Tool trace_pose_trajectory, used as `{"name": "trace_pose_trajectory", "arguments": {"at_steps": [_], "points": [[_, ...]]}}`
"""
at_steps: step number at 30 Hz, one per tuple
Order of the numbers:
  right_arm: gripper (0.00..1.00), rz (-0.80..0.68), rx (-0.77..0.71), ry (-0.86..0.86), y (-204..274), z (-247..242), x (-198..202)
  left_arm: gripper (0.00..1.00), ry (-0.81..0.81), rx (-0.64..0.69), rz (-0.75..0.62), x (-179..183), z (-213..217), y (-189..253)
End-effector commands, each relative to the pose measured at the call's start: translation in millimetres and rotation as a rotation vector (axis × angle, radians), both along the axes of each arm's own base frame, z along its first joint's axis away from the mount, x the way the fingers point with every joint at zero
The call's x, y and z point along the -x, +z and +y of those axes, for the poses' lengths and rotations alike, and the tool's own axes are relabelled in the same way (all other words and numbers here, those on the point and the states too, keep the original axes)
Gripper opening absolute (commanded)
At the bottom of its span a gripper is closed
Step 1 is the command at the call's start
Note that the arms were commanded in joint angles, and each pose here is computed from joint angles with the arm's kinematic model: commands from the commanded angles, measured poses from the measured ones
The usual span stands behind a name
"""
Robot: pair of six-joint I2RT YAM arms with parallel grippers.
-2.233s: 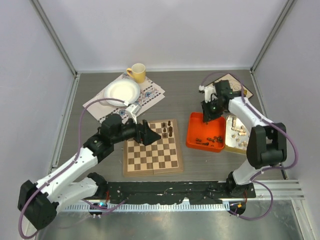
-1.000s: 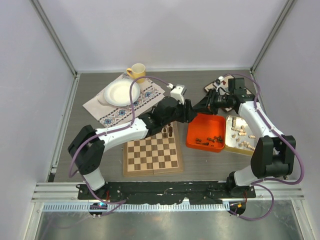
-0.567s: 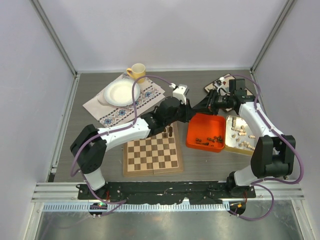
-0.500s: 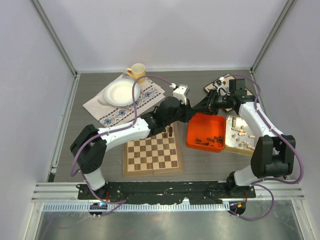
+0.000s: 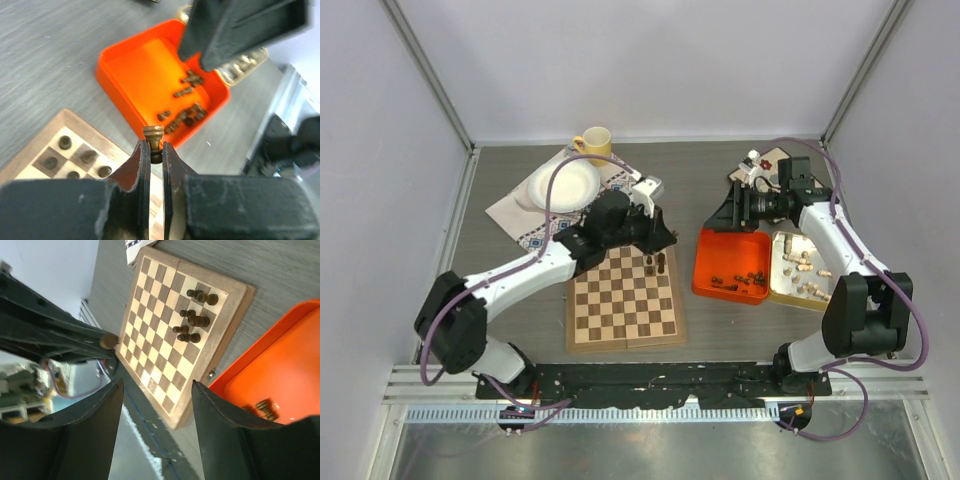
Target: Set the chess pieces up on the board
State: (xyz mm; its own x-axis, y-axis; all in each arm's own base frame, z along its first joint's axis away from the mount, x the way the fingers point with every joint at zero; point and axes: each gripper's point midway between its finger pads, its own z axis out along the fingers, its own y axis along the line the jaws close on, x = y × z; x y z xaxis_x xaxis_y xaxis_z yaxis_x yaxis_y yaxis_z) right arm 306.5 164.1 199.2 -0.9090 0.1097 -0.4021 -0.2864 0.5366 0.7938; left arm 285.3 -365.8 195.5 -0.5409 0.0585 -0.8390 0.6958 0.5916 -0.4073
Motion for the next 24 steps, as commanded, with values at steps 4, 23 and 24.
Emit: {"name": "trace_pose_trajectory", "arguments": {"at_steps": [4,23,24], "points": [[0.67,-0.711,0.068,0.614,15.1,9.5,62.0,0.01,-0.479,0.074,0.067,100.7,24.8,40.7],[0.63,-1.099,-0.053,1.054,28.9,80.3,136.2,0.01,-0.672,0.122,0.287,139.0,23.5,38.3],[0.62,-1.089,-0.061,1.054,30.0,81.3,137.2,0.01,-0.671,0.122,0.284,138.0,22.2,37.4]]}}
